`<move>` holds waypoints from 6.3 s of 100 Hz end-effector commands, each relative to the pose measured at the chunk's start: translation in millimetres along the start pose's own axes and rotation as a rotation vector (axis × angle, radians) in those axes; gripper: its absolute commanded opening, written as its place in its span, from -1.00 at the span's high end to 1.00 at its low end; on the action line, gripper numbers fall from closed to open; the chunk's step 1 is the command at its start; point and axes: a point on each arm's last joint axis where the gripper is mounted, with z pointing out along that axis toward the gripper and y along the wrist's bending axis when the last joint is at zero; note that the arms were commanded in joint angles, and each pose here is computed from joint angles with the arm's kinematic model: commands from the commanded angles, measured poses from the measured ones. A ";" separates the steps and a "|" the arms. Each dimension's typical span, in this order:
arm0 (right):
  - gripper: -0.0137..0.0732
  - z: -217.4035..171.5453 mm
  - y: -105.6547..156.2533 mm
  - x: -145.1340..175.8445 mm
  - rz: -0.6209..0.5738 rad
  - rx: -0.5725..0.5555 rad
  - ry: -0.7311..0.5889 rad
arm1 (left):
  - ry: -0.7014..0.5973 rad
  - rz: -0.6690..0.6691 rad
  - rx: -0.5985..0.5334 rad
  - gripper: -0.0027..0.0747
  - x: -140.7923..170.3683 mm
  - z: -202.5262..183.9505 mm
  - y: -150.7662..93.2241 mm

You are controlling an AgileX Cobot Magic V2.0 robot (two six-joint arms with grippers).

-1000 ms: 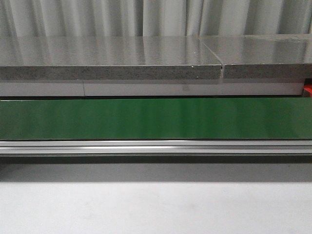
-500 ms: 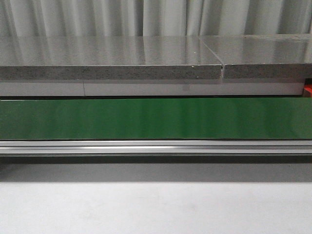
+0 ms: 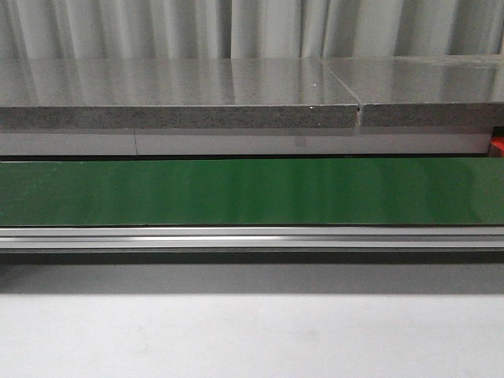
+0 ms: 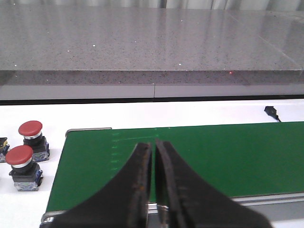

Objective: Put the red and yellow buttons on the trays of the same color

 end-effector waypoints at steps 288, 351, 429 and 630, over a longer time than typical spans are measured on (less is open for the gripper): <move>0.84 -4.8 -2.5 -13.7 -0.007 0.028 -0.090 | 0.607 -0.485 -0.463 0.47 20.2 272.2 192.0; 0.84 -4.8 -2.5 -13.7 -0.007 0.028 -0.090 | 0.487 -0.313 -0.293 0.98 -79.9 211.9 118.4; 0.84 -4.8 -2.5 -13.7 -0.007 0.028 -0.090 | 0.584 -0.206 -0.187 0.97 -34.6 220.4 80.3; 0.84 -4.8 -2.5 -13.7 -0.007 0.028 -0.090 | 0.550 -0.452 -0.499 -0.54 -29.3 217.7 212.7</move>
